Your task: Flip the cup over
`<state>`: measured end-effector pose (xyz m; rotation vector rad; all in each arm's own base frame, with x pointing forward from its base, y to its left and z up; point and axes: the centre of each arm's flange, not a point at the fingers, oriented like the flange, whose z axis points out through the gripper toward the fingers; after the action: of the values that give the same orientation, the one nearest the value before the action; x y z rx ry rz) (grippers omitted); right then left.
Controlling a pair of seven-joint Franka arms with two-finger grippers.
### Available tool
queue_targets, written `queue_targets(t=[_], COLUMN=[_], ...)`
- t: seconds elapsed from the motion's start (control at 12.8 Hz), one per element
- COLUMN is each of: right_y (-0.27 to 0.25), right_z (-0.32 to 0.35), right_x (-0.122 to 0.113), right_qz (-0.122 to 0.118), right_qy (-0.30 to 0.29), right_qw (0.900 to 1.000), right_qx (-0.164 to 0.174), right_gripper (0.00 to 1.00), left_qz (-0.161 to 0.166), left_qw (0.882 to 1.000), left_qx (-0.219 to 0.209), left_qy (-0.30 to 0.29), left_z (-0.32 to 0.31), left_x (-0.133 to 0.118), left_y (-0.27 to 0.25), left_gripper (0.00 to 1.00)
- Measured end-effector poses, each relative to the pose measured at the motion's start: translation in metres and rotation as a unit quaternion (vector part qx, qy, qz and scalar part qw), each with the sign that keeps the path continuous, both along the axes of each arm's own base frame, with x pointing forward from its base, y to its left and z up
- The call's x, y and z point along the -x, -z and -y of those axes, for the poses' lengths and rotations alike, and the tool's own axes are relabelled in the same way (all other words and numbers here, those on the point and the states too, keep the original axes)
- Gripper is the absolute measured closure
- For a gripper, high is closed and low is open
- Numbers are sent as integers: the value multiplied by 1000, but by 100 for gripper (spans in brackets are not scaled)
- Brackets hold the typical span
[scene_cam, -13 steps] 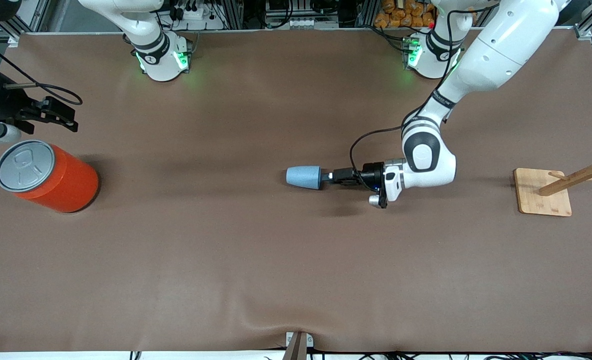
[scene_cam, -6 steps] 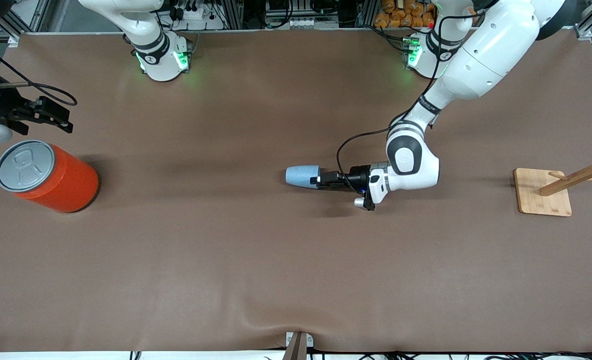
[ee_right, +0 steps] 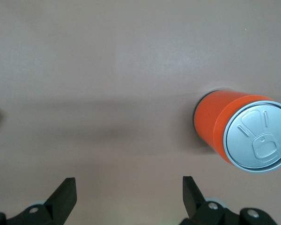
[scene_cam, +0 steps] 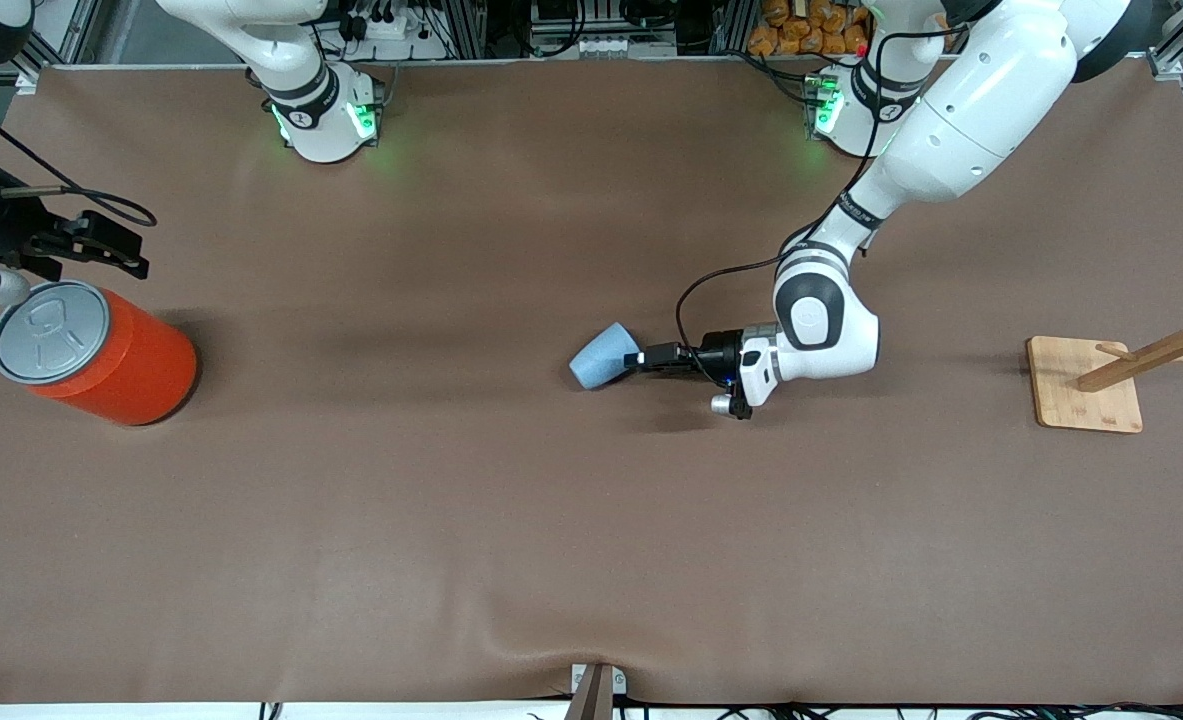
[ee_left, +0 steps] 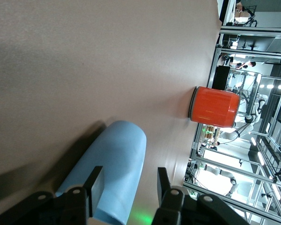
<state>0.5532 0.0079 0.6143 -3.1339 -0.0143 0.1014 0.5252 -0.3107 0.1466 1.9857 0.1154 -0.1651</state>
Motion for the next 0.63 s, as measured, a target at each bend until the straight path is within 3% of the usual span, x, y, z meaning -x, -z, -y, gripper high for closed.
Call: queue_targets(t=[0.63], right_y=[-5], right_z=[1], right_x=[-1], right_qz=[7], right_qy=[1], right_qw=[1000], right_qx=[0], right_gripper=[0], left_qz=[-15], left_qw=[1000], left_qx=[-5], left_qy=[-16], left_z=[-11], left_x=[-3], left_y=[-13], left_gripper=[47])
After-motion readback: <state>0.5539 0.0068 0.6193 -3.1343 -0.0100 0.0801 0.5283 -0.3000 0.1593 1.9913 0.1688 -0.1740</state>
